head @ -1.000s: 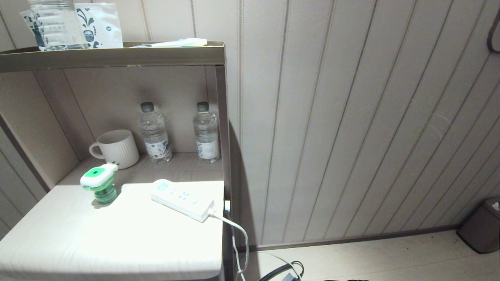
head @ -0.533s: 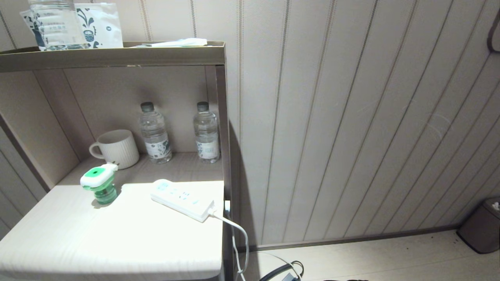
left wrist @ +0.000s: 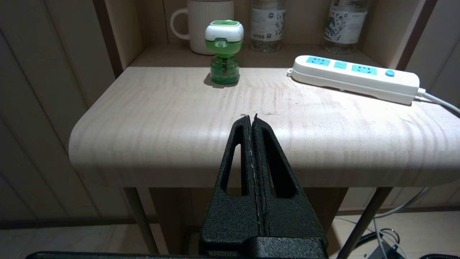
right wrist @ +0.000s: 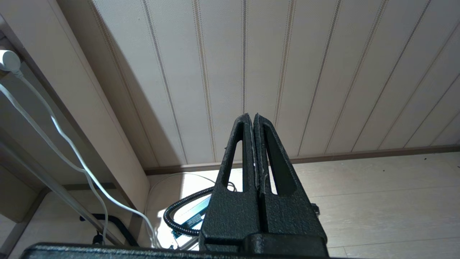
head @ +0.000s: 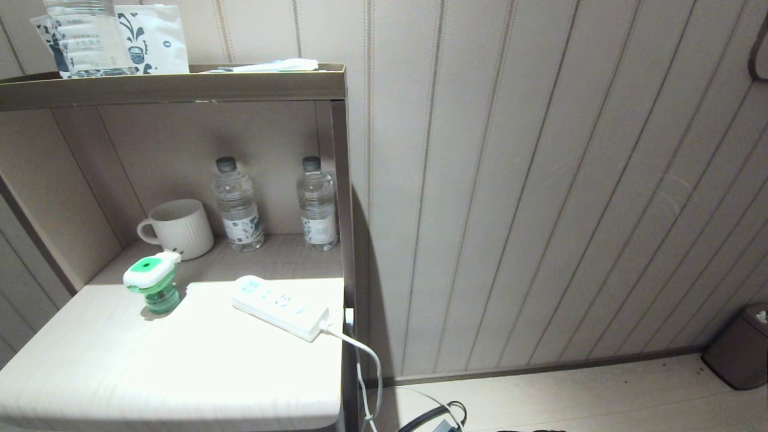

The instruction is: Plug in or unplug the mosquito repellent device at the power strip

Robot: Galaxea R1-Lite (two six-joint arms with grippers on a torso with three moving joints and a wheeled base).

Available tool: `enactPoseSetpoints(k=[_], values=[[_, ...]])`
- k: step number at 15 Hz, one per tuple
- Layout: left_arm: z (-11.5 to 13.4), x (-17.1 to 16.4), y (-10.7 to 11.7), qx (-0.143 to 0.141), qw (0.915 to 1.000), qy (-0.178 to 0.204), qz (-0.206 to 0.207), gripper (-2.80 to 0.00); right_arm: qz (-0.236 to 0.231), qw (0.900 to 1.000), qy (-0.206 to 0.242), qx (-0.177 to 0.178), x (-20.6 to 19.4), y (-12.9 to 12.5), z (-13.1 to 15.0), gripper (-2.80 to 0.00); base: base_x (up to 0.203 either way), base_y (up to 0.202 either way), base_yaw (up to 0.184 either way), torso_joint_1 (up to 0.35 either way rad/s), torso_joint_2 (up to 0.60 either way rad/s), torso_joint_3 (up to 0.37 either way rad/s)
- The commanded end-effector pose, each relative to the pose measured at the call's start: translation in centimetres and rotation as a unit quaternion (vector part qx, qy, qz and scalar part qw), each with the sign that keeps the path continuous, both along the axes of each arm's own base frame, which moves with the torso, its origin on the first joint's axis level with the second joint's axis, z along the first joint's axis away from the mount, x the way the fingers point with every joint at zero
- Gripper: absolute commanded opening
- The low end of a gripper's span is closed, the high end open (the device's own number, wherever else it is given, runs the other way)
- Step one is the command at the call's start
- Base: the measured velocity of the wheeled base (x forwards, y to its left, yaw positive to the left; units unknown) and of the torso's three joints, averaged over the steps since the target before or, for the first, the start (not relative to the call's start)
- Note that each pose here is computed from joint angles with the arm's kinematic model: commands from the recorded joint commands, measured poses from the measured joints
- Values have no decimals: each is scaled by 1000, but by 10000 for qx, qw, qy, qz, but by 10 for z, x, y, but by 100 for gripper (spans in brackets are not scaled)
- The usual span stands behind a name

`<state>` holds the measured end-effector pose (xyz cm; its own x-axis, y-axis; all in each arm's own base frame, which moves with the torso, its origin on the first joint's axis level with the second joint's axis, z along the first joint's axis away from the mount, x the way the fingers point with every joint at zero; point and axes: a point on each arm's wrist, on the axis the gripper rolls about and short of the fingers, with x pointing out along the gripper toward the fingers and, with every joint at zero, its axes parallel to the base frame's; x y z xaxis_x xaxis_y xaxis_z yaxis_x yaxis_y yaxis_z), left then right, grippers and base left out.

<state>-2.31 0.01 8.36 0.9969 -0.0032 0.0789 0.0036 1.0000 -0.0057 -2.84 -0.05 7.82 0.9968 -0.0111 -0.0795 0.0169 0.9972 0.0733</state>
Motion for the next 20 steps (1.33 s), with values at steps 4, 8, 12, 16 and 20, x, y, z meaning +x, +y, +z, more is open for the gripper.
enactPoseSetpoints(k=[4, 8, 12, 16, 20], values=[[0, 0, 0, -2, 10000, 4, 0, -280, 2, 10000, 9, 1, 0, 0, 0, -280, 0, 0, 0, 0, 0, 0], [0, 0, 0, -2, 10000, 4, 0, -280, 2, 10000, 9, 1, 0, 0, 0, -280, 0, 0, 0, 0, 0, 0], [0, 0, 0, -2, 10000, 4, 0, -280, 4, 10000, 12, 1, 0, 0, 0, -280, 0, 0, 0, 0, 0, 0], [0, 0, 0, -2, 10000, 4, 0, -280, 2, 10000, 9, 1, 0, 0, 0, -280, 0, 0, 0, 0, 0, 0], [0, 0, 0, -2, 10000, 4, 0, -280, 2, 10000, 9, 1, 0, 0, 0, -280, 0, 0, 0, 0, 0, 0]])
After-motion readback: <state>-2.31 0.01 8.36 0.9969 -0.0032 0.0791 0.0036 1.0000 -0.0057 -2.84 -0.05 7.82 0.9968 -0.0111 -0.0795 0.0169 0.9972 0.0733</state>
